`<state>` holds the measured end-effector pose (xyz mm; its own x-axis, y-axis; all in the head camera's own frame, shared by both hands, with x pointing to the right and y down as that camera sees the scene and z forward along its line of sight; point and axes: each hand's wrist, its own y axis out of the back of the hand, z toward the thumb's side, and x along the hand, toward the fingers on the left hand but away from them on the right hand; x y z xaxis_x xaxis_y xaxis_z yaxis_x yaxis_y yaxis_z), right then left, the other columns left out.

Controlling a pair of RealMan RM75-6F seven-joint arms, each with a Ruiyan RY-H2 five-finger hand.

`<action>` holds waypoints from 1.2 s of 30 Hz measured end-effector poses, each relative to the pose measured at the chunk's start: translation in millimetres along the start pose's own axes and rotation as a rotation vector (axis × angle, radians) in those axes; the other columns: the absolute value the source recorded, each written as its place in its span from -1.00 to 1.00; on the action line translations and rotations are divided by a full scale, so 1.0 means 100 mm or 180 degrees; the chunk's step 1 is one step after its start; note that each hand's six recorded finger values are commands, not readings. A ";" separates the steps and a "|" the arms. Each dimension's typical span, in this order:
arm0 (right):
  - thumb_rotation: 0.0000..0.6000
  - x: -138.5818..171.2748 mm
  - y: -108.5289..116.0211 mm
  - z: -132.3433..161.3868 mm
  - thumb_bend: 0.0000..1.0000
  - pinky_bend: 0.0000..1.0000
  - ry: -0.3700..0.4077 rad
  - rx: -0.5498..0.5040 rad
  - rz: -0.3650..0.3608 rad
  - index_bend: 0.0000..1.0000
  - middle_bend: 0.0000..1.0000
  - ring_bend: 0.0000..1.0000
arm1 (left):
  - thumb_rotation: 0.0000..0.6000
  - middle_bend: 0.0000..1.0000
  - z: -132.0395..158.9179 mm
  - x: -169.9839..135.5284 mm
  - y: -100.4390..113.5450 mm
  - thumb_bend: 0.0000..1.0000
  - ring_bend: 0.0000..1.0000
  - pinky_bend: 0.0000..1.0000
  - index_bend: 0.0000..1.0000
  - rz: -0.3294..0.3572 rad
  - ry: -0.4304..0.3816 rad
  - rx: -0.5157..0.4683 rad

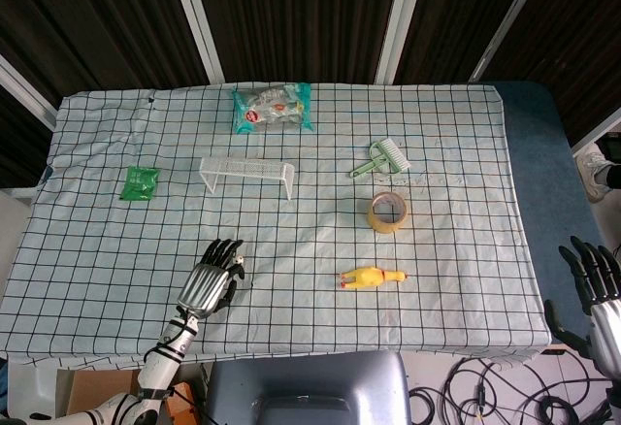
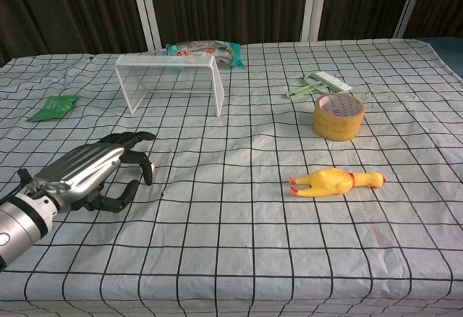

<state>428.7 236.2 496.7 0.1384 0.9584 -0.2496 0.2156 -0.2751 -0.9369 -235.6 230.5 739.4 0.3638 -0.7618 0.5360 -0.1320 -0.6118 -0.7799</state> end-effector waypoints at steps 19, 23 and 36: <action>1.00 0.00 0.08 -0.04 -0.12 -1.00 -0.0042 -0.0047 -0.0100 -1.00 -1.00 -1.00 | 1.00 -0.85 -0.22 0.39 0.09 0.25 -1.00 -1.00 -0.24 0.0018 0.0272 0.0173; 1.00 0.02 0.12 -0.05 -0.12 -1.00 -0.0057 -0.0071 -0.0158 -1.00 -1.00 -1.00 | 1.00 -0.83 -0.25 0.62 0.36 0.25 -1.00 -1.00 -0.75 0.0330 0.0303 0.0368; 1.00 0.05 0.17 -0.04 -0.12 -1.00 0.0004 -0.0133 -0.0247 -1.00 -1.00 -1.00 | 1.00 -0.75 -0.38 0.52 1.18 -0.06 -0.99 -1.00 -1.00 0.1285 0.0390 0.0585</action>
<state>437.1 235.6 481.1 0.1210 0.9769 -0.1763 0.2659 -0.2030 -0.9424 -267.7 111.0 687.8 0.2039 -0.9577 0.2029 -0.0710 -0.2212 -0.9726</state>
